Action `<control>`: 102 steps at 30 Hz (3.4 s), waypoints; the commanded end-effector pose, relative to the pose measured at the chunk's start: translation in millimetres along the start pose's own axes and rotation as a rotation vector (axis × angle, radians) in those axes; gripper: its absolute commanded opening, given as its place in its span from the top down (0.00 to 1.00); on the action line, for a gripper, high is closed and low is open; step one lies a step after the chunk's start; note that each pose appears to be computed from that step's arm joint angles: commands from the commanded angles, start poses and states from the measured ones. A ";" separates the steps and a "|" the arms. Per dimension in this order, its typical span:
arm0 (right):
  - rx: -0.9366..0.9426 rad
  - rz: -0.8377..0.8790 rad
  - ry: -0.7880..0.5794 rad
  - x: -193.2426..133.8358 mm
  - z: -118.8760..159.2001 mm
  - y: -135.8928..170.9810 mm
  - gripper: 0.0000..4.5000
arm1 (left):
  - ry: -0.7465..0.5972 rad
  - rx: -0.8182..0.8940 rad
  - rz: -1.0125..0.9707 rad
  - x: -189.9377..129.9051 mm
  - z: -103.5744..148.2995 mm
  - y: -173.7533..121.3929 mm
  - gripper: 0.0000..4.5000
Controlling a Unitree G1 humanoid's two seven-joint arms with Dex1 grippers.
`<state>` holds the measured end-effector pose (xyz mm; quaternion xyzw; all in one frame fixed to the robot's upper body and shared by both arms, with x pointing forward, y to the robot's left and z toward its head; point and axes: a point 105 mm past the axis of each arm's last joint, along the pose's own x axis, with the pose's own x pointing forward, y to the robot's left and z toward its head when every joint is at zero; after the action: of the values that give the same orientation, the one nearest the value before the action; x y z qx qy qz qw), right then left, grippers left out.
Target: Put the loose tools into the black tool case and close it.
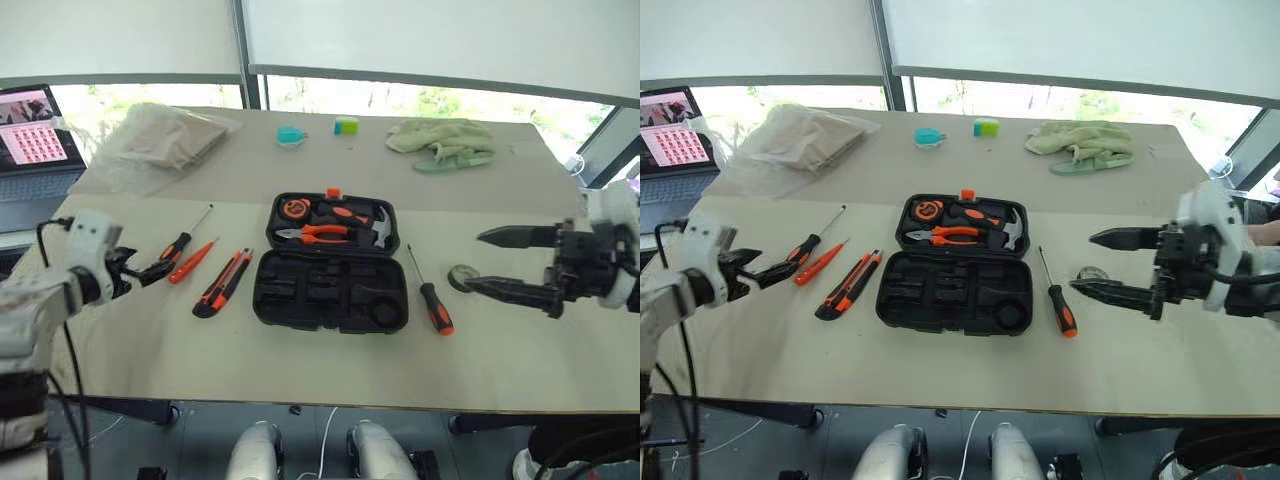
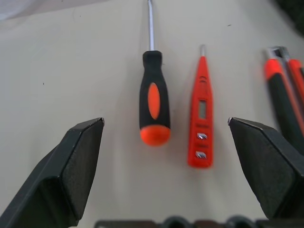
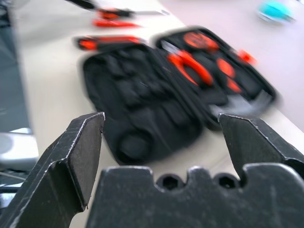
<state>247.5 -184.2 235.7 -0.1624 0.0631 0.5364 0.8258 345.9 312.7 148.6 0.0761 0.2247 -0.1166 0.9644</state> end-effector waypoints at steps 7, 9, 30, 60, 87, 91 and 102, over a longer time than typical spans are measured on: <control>-0.052 0.155 -0.068 19.7 24.3 40.8 0.01 | 0.066 0.064 0.008 31.4 -0.2 18.9 0.00; -0.050 0.157 -0.074 19.8 24.4 41.7 0.00 | 0.075 0.096 0.013 37.7 -3.0 20.4 0.06; 0.067 -0.068 -0.011 -5.8 -14.2 31.6 0.00 | -0.350 0.430 -0.468 28.3 105.8 -64.8 0.78; 0.127 -0.240 0.005 -13.3 -33.1 36.6 0.00 | -0.229 1.049 -0.858 94.4 65.6 -217.1 0.78; 0.127 -0.224 -0.008 -2.8 -31.7 36.7 0.00 | -0.156 1.079 -0.877 90.2 58.0 -193.6 0.78; 0.124 -0.221 -0.012 -2.1 -29.7 34.7 0.00 | -0.154 1.059 -0.818 99.8 61.1 -197.3 0.67; 0.146 -0.192 0.000 -2.9 -33.7 44.3 0.00 | -0.315 0.932 -0.895 73.5 103.2 -197.5 0.21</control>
<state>211.5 -182.9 187.2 -0.0935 0.1010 0.4449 0.8850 401.2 95.1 162.5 0.3712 0.0567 -0.5987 0.7075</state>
